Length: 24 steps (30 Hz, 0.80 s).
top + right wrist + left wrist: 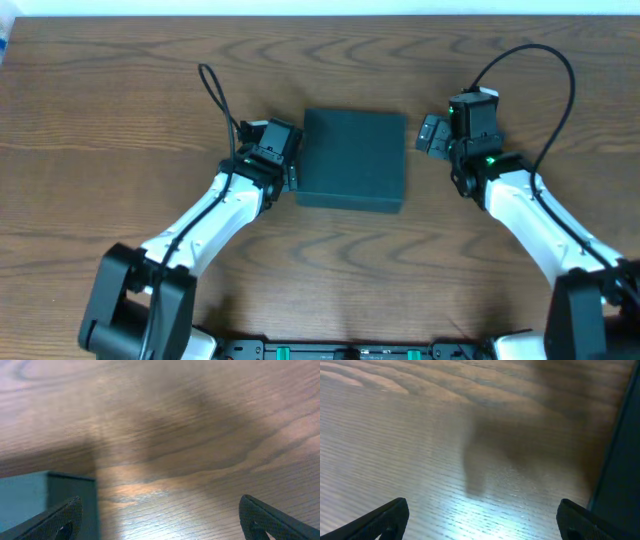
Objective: Pack container
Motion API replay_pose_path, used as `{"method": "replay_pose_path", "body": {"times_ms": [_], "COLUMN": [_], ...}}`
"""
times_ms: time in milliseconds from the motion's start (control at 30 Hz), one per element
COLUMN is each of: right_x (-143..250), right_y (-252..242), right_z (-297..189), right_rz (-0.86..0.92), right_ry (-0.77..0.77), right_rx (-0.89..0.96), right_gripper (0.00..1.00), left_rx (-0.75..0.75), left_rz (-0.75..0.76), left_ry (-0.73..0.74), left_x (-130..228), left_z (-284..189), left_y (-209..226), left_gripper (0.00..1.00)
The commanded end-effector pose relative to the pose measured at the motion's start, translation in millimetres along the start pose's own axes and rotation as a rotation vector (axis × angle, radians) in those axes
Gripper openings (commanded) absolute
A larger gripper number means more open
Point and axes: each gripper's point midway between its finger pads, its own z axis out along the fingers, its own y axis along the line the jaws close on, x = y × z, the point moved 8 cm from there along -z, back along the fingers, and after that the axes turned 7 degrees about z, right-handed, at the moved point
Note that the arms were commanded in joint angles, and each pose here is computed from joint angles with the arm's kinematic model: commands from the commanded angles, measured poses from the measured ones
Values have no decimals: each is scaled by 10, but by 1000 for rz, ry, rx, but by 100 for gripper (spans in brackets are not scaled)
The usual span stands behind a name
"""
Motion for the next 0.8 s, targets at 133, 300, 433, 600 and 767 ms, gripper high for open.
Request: {"method": "replay_pose_path", "body": {"times_ms": [133,300,433,600,767], "right_x": [129,103,79,71,67], "right_y": [-38,-15,0,6,3], "right_z": [256,267,268,273,272], "right_rz": [-20,-8,-5,-3,-4], "right_ry": [54,37,23,17,13], "right_rx": [25,12,2,-1,4], "right_gripper": [99,99,99,99,99], "left_rx": [60,83,98,132,127], "left_rz": [8,-26,-52,-46,-31], "left_ry": [30,56,86,110,100], "left_x": [30,63,104,151,159], "left_z": [86,87,83,59,42], "left_y": [-103,-123,-132,-202,-238], "left_gripper": [96,96,95,95,95]}}
